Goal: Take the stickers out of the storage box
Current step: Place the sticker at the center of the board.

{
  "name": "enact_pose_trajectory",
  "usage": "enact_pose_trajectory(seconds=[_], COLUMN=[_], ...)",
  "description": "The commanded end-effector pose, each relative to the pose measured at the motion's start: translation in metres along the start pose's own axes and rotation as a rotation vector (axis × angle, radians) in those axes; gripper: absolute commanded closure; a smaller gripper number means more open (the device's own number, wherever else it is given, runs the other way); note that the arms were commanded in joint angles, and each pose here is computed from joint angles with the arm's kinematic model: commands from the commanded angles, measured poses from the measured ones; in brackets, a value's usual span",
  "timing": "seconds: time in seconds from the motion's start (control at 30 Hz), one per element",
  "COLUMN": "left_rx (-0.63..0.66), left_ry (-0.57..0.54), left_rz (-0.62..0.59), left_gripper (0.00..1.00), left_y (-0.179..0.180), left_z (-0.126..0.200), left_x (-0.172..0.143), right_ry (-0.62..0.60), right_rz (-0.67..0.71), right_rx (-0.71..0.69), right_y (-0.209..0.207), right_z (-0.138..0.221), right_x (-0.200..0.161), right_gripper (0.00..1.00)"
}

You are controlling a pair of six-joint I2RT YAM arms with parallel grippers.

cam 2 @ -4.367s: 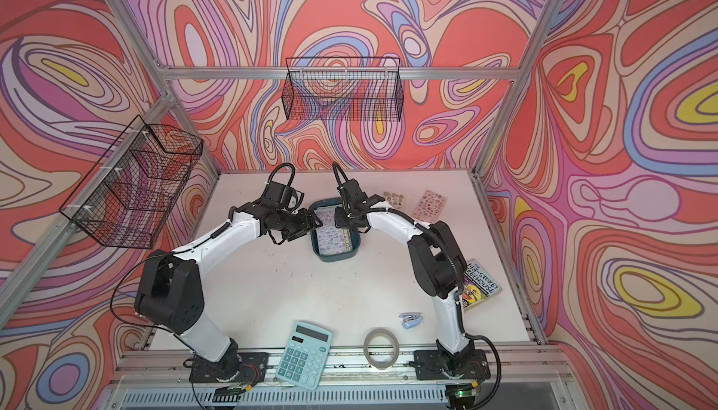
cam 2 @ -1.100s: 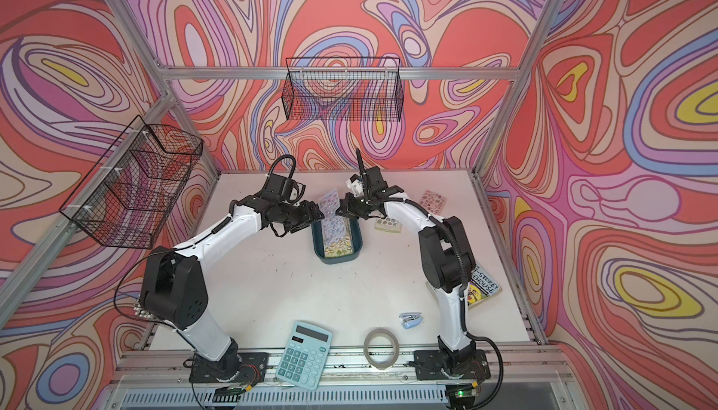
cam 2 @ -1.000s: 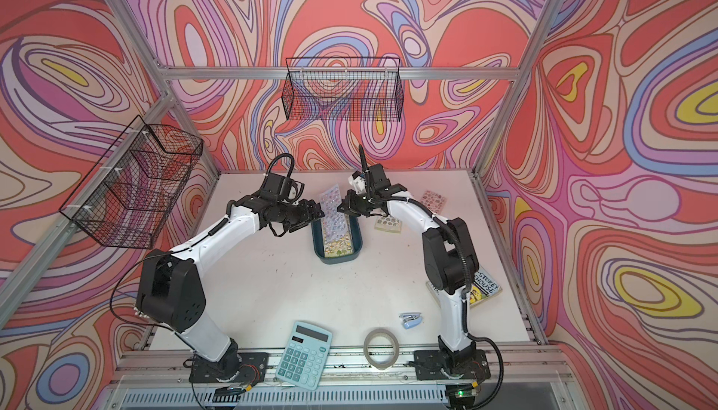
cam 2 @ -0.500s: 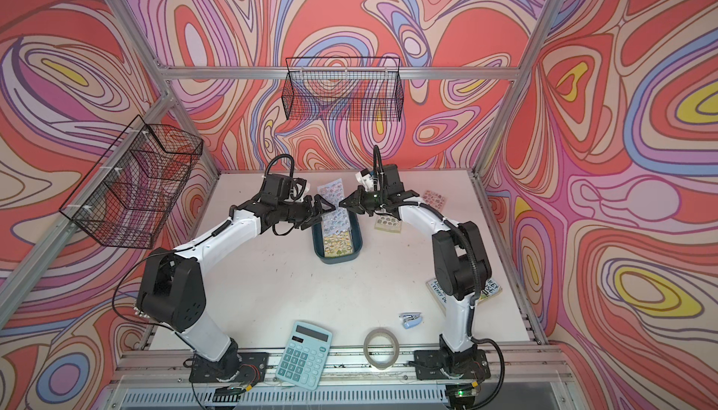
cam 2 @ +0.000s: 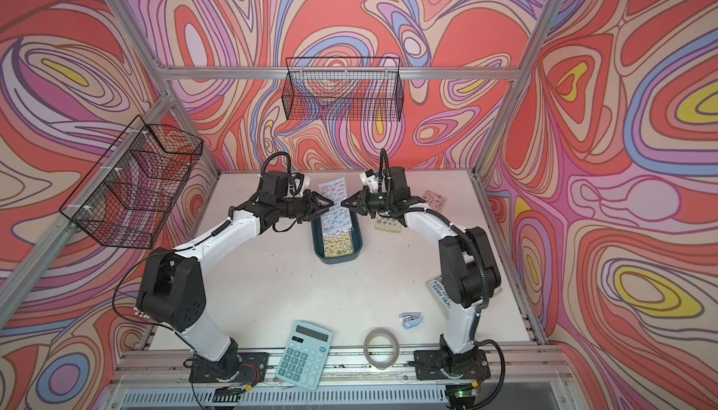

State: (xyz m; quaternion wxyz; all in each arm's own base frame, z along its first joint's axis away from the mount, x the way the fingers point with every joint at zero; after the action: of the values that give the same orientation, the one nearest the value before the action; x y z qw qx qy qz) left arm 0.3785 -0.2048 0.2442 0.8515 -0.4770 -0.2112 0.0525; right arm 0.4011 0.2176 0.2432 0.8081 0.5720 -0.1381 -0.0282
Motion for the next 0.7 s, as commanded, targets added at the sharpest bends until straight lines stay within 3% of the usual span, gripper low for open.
enact_pose_trajectory(seconds=[0.0, 0.33, 0.53, 0.67], left_rx=[0.009, 0.133, 0.21, 0.224], left_ry=[-0.018, -0.022, 0.005, 0.013], left_rz=[-0.006, -0.047, -0.036, -0.029], left_gripper=[0.6, 0.53, 0.49, 0.47], left_y=[-0.003, 0.005, 0.018, 0.024], left_z=[0.008, 0.019, 0.02, 0.019], left_x=[0.0, -0.004, -0.012, -0.015], right_ry=[-0.064, -0.156, -0.089, -0.088], right_rz=[0.045, -0.108, -0.192, -0.24], right_rx=[-0.128, -0.463, -0.583, -0.586], right_y=[0.003, -0.066, -0.109, -0.131], right_z=[0.033, 0.12, 0.124, 0.117], right_x=[-0.01, -0.062, -0.085, -0.091], right_gripper=[1.0, 1.0, 1.0, 1.0])
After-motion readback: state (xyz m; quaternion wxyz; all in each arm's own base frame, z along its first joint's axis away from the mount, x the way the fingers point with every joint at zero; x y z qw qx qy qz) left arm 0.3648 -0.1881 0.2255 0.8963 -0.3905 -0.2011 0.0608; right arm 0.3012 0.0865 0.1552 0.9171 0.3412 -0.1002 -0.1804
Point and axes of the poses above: each gripper's point midway between its finger pads, its own z axis back along the fingers, its own y axis along the line the jaws close on, x = y × z, the point moved 7 cm from there along z, back along the fingers, and after that the axes turned 5 degrees about -z, right-handed, at the moved point
